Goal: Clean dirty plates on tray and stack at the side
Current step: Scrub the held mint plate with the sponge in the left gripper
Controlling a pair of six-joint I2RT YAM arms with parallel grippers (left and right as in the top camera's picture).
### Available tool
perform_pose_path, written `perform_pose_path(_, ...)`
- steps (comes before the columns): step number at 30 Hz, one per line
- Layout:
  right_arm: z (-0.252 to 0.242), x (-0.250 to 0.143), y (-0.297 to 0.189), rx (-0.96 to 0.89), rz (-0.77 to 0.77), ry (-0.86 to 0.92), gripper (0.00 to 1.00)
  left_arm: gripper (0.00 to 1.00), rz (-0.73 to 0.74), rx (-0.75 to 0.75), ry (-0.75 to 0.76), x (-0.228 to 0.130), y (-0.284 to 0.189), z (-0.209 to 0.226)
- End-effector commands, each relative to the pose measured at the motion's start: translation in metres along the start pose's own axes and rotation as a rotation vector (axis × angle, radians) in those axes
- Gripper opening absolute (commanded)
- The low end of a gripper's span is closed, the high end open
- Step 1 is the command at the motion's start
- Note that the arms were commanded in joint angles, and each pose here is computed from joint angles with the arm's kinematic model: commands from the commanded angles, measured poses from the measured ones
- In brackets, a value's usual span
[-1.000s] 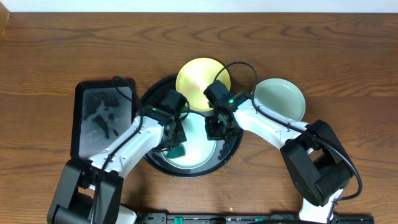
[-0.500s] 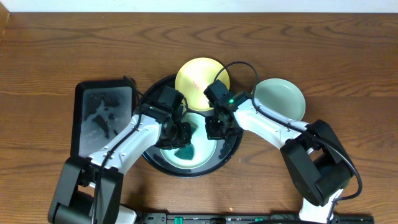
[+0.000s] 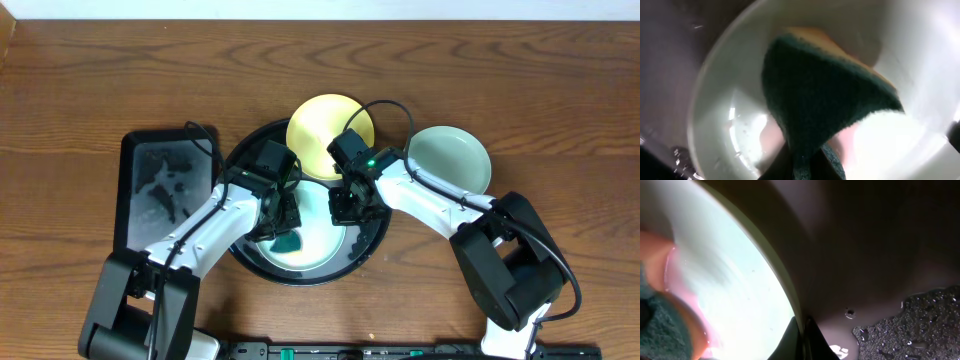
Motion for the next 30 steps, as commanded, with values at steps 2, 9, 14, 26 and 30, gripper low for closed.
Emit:
perform_pose_path(2,-0.007,0.009,0.0,-0.026,-0.025,0.032,0.01,0.08,0.055,-0.215,0.291,-0.007,0.003,-0.023)
perform_pose_path(9,-0.007,0.009,0.0,-0.026,-0.024,0.032,0.01,0.08,-0.019,-0.271,0.454,0.003,0.002,-0.033)
perform_pose_path(14,-0.007,0.008,0.0,-0.027,-0.023,0.032,0.01,0.08,-0.085,-0.081,0.33,0.018,0.005,-0.012)
perform_pose_path(26,-0.007,0.009,0.0,-0.025,-0.025,0.031,0.01,0.07,-0.069,0.26,-0.131,0.004,0.003,0.036)
perform_pose_path(30,-0.007,0.009,0.0,-0.025,-0.025,0.031,0.01,0.08,0.036,0.15,-0.033,-0.009,0.006,0.024)
Point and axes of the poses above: each gripper's point midway between its finger pads, its own y axis out along the fingers, its own z axis along the line the jaws close on, x = y × z, the point moved 5 cm from there along -y, back along the fingers, and after that the axes turned 7 degrees about y, right-handed, at the moved point
